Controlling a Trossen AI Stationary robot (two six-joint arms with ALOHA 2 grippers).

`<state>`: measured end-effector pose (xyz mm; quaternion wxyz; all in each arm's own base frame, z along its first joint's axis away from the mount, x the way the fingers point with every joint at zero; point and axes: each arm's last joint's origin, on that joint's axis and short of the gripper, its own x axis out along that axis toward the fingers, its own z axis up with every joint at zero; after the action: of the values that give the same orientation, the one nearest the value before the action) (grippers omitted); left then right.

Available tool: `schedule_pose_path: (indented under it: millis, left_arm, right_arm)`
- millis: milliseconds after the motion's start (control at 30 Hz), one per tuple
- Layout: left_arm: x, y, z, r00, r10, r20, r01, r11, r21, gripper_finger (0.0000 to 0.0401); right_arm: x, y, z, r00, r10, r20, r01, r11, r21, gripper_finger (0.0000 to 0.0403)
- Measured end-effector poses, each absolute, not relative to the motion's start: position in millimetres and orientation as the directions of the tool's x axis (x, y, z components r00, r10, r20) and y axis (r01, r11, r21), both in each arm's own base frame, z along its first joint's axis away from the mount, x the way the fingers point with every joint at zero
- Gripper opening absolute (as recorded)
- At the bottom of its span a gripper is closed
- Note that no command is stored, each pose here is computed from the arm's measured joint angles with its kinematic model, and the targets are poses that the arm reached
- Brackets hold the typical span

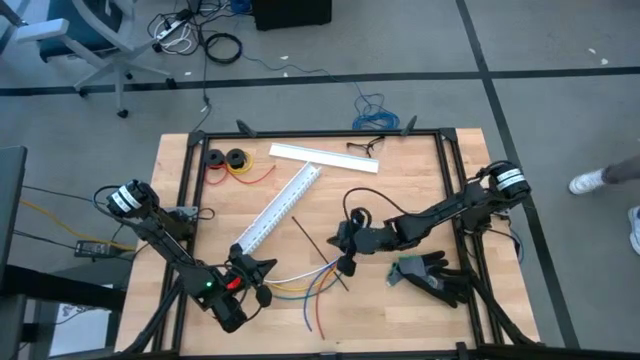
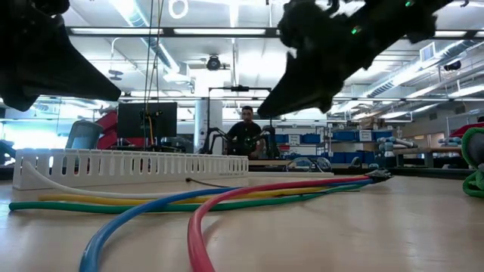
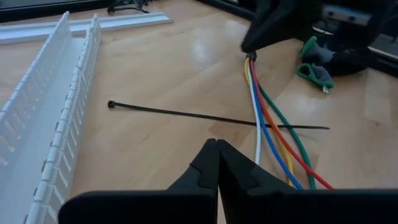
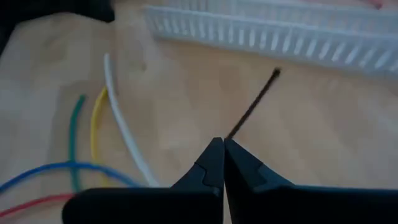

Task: Ziptie cables
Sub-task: Wrap the black zip tie on the cables

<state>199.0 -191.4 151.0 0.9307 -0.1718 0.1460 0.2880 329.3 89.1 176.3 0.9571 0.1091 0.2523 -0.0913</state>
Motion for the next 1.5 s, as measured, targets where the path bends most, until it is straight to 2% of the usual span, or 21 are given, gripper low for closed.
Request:
schedule_pose_path:
  millis: [200,300,467,633,867,1033,1167,1500]
  left_arm:
    - [199.2,-190.3,150.0,0.784,0.479,-0.395,-0.588,0.777,-0.225,0.0006]
    - [198.6,-189.6,149.6,0.78,0.481,-0.4,-0.589,0.779,-0.213,0.0009]
    - [197.9,-188.8,149.1,0.776,0.484,-0.404,-0.591,0.782,-0.198,0.0013]
    - [197.3,-189.2,148.7,0.774,0.477,-0.416,-0.588,0.785,-0.196,0.0014]
    - [194.8,-189.3,147.6,0.768,0.471,-0.434,-0.584,0.793,-0.172,0.0014]
    - [193.2,-190.3,147.4,0.769,0.468,-0.436,-0.579,0.798,-0.166,0.0014]
    - [192.5,-189.7,147.1,0.766,0.47,-0.44,-0.58,0.8,-0.155,0.0015]
    - [192.7,-189.9,147.3,0.767,0.471,-0.435,-0.581,0.798,-0.162,0.0015]
  right_arm:
    - [352.5,65.1,162.8,0.894,-0.176,-0.413,0.266,0.949,0.17,0.0006]
    - [366.2,49.4,152.5,0.879,-0.179,-0.442,0.282,0.943,0.179,0.0027]
    - [395.8,31.7,138.6,0.874,-0.127,-0.469,0.249,0.946,0.209,0.0083]
    - [423.3,22.4,135.1,0.852,-0.146,-0.503,0.237,0.964,0.122,0.0134]
    - [451.0,6.1,127.4,0.756,-0.184,-0.628,0.29,0.955,0.069,0.0159]
    - [458.4,-0.6,129.1,0.738,-0.195,-0.646,0.323,0.943,0.085,0.0154]
    - [453.3,-8.5,122.3,0.687,-0.167,-0.707,0.355,0.926,0.126,0.0133]
    - [449.4,-11.3,119.4,0.65,-0.159,-0.744,0.318,0.945,0.076,0.0009]
